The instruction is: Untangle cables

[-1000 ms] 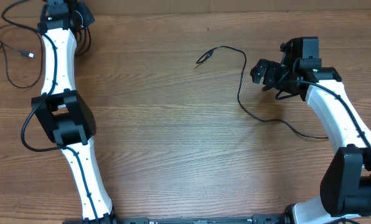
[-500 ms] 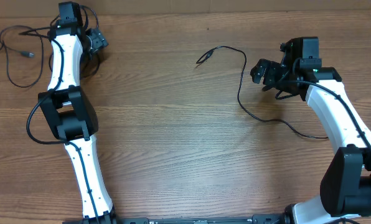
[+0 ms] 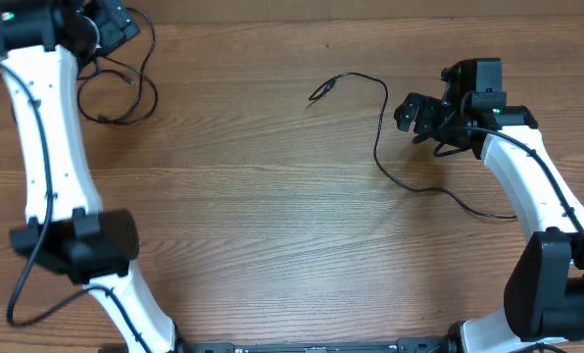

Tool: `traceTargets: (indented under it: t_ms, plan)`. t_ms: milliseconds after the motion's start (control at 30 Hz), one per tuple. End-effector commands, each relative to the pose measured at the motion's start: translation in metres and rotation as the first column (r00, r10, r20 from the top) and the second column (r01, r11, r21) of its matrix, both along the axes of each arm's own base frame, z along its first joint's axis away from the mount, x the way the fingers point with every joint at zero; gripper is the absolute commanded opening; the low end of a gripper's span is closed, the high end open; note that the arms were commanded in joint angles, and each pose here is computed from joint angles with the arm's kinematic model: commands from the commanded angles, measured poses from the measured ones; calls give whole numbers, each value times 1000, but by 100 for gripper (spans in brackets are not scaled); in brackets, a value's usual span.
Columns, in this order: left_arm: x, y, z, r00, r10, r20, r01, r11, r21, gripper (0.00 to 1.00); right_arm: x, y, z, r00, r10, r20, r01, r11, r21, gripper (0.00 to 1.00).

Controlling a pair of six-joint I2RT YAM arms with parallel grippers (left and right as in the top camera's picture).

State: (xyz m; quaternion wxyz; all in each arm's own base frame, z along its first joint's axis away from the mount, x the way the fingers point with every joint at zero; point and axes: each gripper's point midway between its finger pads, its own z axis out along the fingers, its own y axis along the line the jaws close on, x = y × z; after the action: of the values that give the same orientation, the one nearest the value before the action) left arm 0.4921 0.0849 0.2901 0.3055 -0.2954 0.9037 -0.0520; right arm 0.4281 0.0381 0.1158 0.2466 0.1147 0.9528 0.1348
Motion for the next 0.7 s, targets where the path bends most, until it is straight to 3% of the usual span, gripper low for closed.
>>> traceTargets:
  t_ms: [0, 233, 433, 667]
  plan:
    - [-31, -3, 52, 997, -6, 72, 0, 997, 79, 100, 0, 0, -2, 1000, 3, -2, -3, 1000, -1, 100]
    - [-44, -75, 52, 982, -186, 36, 186, 983, 13, 100, 0, 0, -2, 1000, 3, -2, -3, 1000, -1, 100]
    - [-28, -181, 48, 853, -519, 59, 508, 851, 133, 100, -1, 0, -2, 1000, 3, -3, -3, 1000, 0, 100]
    - [1, -223, 6, 814, -580, 31, 575, 812, 97, 100, 1, 6, 0, 1000, 19, 8, -19, 999, 27, 100]
